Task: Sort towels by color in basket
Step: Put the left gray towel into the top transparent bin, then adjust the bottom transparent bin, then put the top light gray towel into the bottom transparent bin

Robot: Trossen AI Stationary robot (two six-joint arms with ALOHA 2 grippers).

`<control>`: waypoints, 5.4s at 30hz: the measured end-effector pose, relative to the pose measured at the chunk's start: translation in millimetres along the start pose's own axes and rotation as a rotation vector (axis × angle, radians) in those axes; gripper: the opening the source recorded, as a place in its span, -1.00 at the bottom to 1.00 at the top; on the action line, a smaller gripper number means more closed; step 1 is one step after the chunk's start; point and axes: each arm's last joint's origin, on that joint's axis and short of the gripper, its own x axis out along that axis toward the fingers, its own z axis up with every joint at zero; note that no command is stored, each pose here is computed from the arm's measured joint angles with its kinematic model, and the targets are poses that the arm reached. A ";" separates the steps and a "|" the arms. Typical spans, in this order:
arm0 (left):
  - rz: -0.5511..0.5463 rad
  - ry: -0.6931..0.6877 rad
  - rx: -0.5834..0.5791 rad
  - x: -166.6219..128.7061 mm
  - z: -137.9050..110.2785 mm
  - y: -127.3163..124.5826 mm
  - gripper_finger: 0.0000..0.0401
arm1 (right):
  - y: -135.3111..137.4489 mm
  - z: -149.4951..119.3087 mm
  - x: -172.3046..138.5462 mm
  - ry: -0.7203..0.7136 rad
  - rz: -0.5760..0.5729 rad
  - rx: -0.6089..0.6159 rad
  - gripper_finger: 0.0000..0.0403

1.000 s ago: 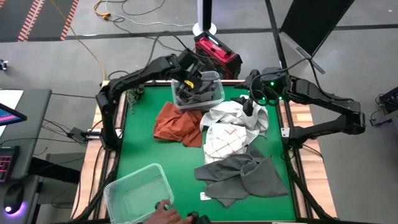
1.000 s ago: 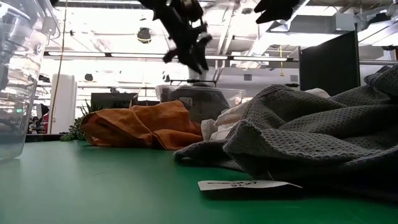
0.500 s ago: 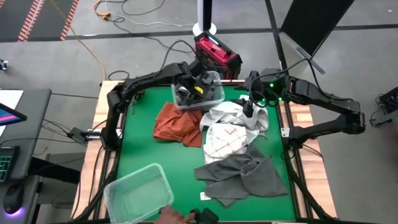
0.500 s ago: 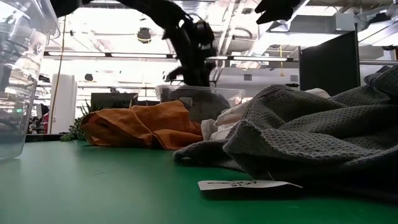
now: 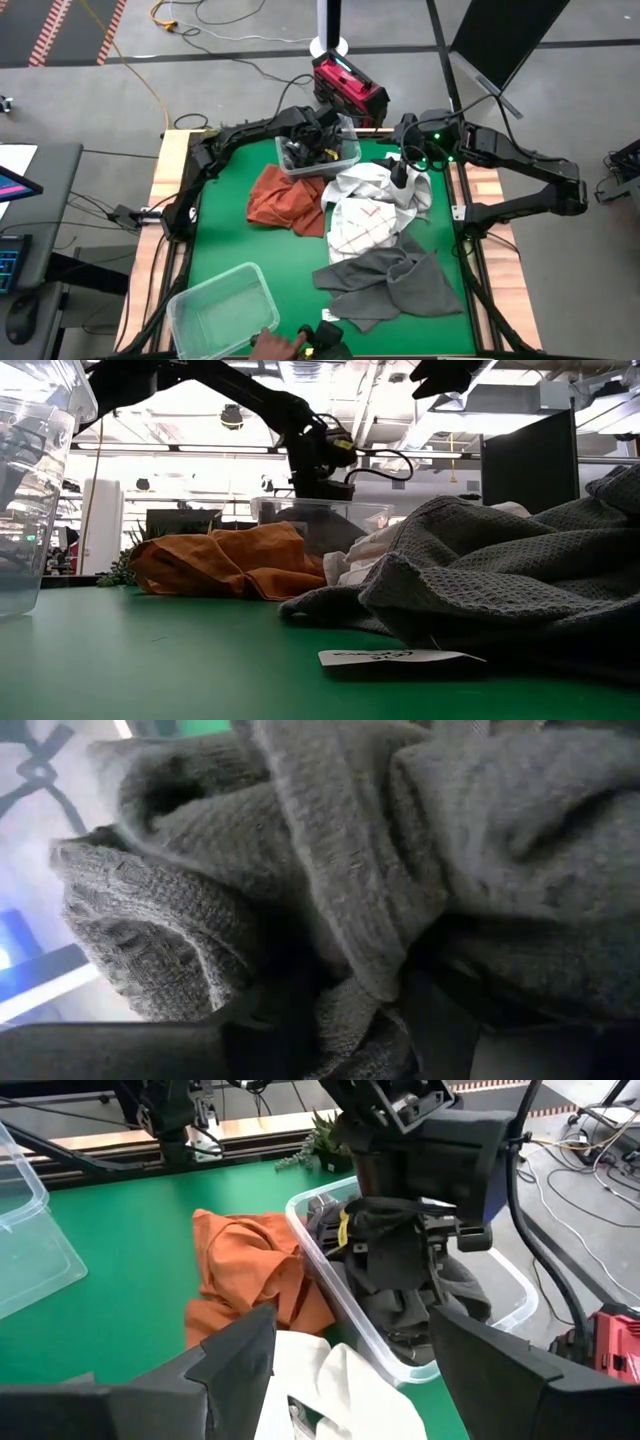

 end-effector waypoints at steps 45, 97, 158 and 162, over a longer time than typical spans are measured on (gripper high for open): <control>-0.376 0.031 -0.046 -230.0 77.4 -259.2 -0.34 | 76.2 -113.8 82.0 -0.151 0.215 0.074 0.45; -0.384 0.377 -0.777 -251.1 9.5 -367.3 -0.13 | 105.7 -119.7 112.7 -0.210 0.283 0.034 0.45; -0.120 -0.129 -0.583 -306.4 13.7 -308.6 -0.01 | 99.5 -119.4 97.2 -0.158 0.272 0.024 0.45; 0.167 -0.258 -0.584 -309.9 17.2 -288.5 -0.02 | 93.8 -120.0 82.0 -0.112 0.267 0.021 0.45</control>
